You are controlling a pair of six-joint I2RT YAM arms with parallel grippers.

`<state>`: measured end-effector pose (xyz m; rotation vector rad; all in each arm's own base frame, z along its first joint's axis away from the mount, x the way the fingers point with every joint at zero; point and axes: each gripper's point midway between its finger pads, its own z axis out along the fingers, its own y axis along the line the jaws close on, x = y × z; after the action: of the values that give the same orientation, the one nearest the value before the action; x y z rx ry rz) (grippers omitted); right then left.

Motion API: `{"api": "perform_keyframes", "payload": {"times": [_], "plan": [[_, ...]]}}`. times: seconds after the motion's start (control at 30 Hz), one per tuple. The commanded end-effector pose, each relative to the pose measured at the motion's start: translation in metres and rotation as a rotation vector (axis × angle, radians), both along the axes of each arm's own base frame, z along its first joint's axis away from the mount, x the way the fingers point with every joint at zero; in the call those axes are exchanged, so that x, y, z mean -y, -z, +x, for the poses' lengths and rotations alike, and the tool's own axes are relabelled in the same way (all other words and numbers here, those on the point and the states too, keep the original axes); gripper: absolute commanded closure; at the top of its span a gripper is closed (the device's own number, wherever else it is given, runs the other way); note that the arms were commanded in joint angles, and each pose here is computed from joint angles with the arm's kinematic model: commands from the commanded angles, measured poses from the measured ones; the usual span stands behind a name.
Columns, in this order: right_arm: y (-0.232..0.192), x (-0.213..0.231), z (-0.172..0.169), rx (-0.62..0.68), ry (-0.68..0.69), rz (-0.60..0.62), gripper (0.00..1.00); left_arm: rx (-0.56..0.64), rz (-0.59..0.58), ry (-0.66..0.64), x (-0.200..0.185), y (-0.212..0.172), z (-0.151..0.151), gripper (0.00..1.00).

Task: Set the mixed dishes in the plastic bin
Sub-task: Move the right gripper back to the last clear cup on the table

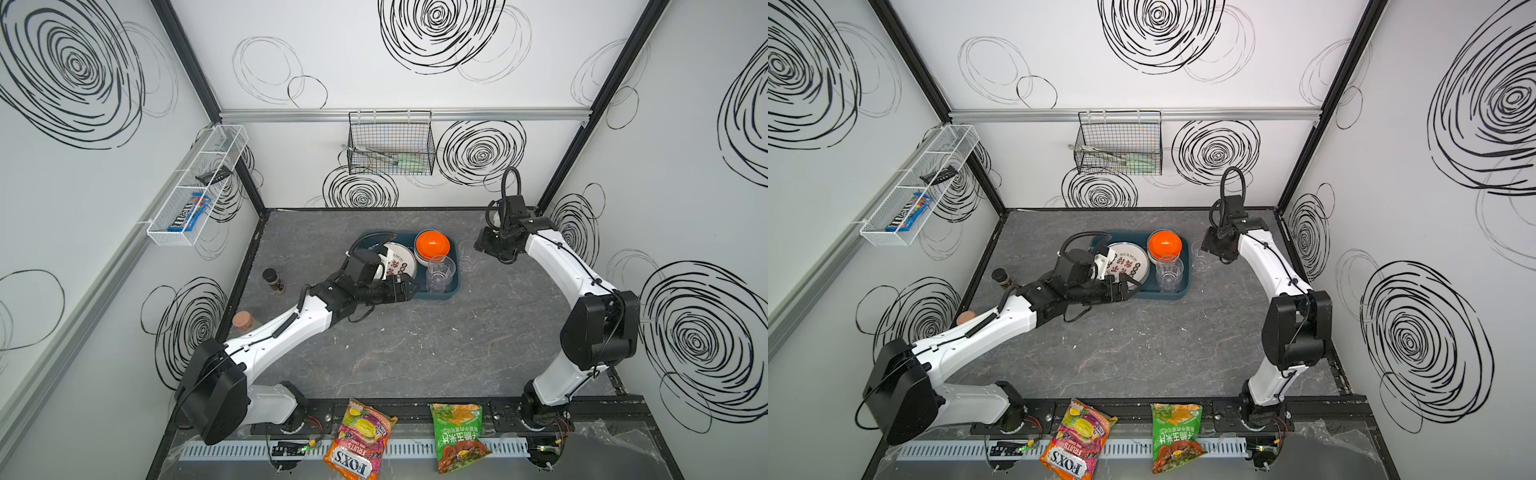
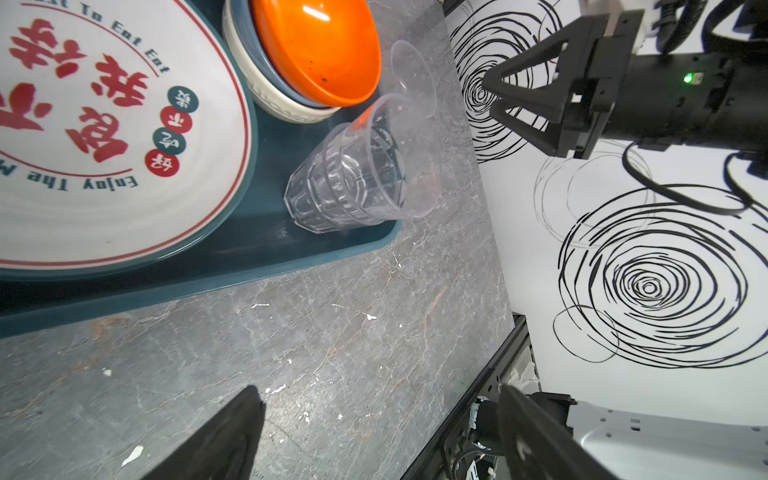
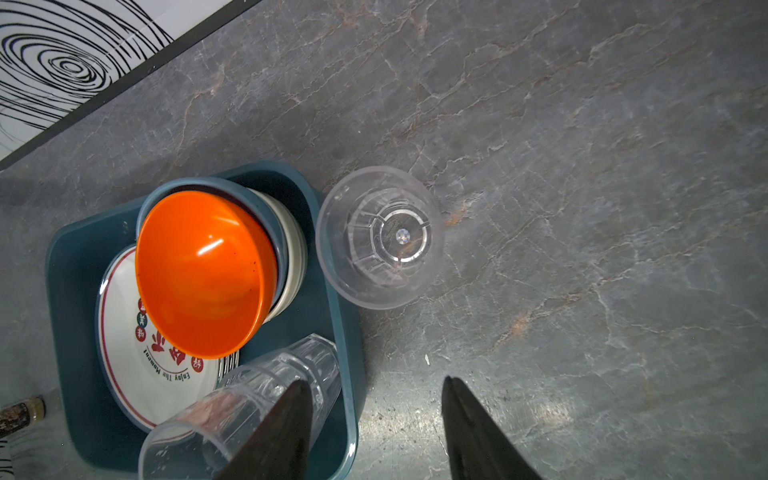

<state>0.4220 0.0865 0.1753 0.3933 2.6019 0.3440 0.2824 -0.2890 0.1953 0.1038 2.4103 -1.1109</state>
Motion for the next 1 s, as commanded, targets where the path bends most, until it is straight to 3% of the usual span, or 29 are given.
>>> {"api": "perform_keyframes", "payload": {"times": [0.0,0.57,0.97], "plan": [[0.01,0.008,0.012,-0.001,0.042,0.037,0.45,0.053,-0.011,0.028,0.012,-0.016,0.005,0.09],[0.057,0.033,0.045,-0.073,0.123,0.101,0.48,0.035,-0.009,0.051,0.024,-0.009,0.001,0.09],[0.087,0.031,0.052,-0.131,0.124,0.116,0.6,0.011,-0.007,0.041,0.021,0.003,-0.003,0.1]]}}
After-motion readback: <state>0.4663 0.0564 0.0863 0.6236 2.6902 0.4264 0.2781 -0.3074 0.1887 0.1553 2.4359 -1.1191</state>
